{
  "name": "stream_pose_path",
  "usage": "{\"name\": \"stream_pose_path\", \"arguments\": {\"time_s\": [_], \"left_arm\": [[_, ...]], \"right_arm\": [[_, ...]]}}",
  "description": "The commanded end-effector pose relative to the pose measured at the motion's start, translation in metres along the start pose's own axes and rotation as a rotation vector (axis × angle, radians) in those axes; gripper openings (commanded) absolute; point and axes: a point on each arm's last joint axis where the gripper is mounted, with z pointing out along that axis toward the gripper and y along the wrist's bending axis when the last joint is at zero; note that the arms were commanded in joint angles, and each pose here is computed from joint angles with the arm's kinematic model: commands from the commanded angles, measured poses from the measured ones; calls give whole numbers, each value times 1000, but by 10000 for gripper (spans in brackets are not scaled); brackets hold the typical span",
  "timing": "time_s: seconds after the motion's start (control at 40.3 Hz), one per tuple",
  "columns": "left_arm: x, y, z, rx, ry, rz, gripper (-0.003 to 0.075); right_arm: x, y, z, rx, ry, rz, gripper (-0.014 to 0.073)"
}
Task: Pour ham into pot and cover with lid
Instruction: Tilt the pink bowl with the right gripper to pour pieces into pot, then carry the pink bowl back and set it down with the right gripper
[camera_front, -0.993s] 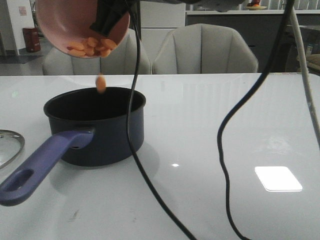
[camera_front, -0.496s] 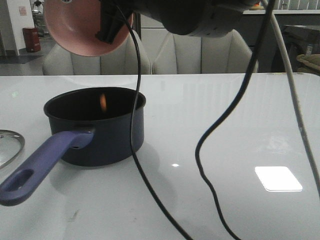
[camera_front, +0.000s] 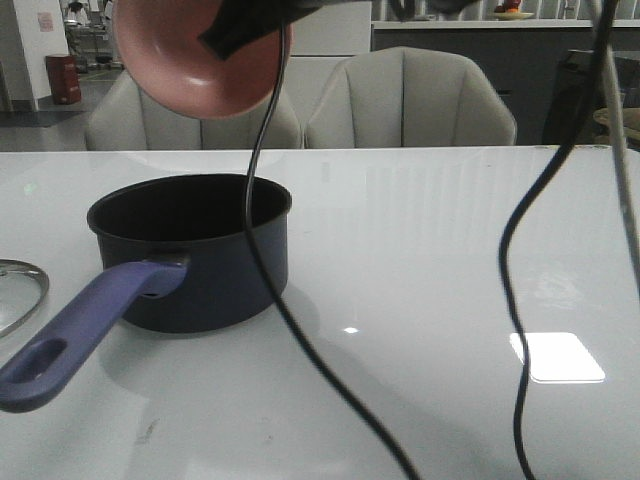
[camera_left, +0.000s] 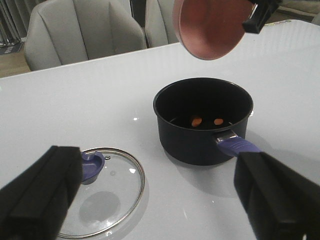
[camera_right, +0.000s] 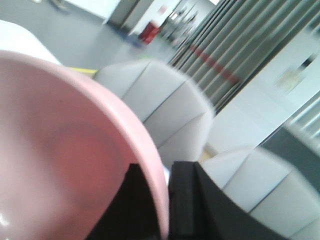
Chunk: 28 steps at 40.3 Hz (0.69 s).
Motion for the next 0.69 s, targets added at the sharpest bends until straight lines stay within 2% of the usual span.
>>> {"name": "stream_pose_path", "arguments": {"time_s": [0.0,0.124,0.298,0.471,0.571,0.67], "left_arm": [[-14,0,-3,7,-95,-18,647],[-14,0,-3,7,-95,-18,647],[-14,0,-3,7,-95,-18,647],[-14,0,-3,7,-95,-18,647],[-14,0,-3,8,-95,-19,647],[-14,0,-3,8,-95,-19,647]], "right_arm": [[-38,-48,-17,27,-23,206,138],[-36,-84,-28,24,41,408,138],[-23,-134,-49,-66,112,640,138],[-1,-174,-71,-180,179,717,138],[18,-196,-84,-191,252,792,138],[39,-211,-96,-165,375,802,138]]}}
